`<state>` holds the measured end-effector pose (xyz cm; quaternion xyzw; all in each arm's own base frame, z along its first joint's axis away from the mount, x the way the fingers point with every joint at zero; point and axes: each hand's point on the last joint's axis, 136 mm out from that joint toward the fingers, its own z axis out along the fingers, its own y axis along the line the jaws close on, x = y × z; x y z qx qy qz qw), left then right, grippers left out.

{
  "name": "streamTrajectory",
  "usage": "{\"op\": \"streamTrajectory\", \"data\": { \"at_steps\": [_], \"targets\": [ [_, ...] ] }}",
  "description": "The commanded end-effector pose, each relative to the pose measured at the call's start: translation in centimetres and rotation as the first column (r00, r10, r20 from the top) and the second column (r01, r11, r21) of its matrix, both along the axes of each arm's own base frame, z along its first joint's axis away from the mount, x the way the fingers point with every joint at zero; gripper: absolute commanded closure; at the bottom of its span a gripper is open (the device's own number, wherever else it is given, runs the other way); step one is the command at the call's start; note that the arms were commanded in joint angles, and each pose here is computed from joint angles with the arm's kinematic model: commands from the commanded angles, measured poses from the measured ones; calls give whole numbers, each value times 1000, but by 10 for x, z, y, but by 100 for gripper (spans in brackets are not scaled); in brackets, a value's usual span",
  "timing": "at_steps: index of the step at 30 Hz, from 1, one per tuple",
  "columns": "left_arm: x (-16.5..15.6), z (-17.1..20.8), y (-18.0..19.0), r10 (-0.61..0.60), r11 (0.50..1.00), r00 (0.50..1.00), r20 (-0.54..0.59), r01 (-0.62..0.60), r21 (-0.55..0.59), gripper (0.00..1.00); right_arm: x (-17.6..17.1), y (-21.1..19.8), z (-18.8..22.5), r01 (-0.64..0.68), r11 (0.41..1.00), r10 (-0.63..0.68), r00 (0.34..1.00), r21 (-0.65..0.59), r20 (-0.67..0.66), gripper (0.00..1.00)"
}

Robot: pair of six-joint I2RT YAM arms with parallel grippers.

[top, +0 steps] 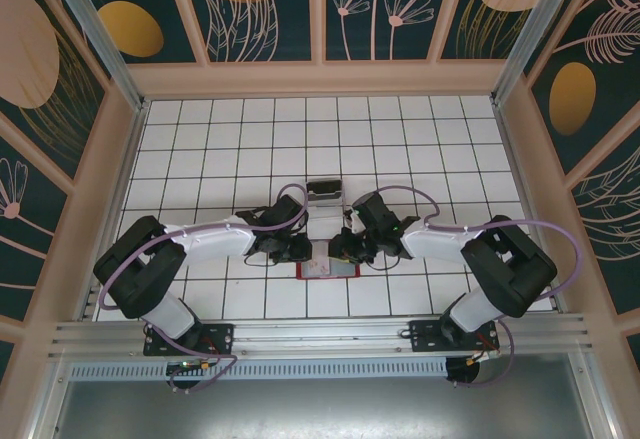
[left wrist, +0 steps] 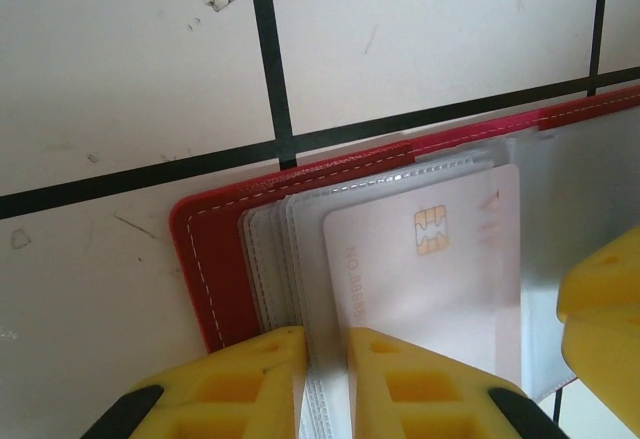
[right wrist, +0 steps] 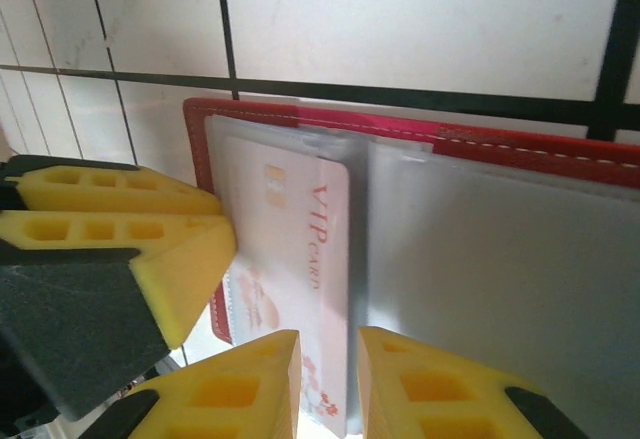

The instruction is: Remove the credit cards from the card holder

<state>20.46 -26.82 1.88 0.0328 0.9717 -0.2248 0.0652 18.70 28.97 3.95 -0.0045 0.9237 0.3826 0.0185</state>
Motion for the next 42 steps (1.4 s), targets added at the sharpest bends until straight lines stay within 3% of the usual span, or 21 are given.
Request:
{"op": "streamTrajectory", "data": {
  "at_steps": [1,19,42],
  "targets": [
    [-18,-28,31,1,989,997,-72,9,149,79,0,2,-3,0,1000,1,1000,26,-10,77],
    [-19,-30,26,0,992,996,-86,10,123,79,-5,8,-18,-25,999,27,998,44,-49,77],
    [-19,-25,30,11,991,997,-71,-2,133,79,-5,-10,-21,-1,1000,0,1000,-25,-29,94]
  ]
}}
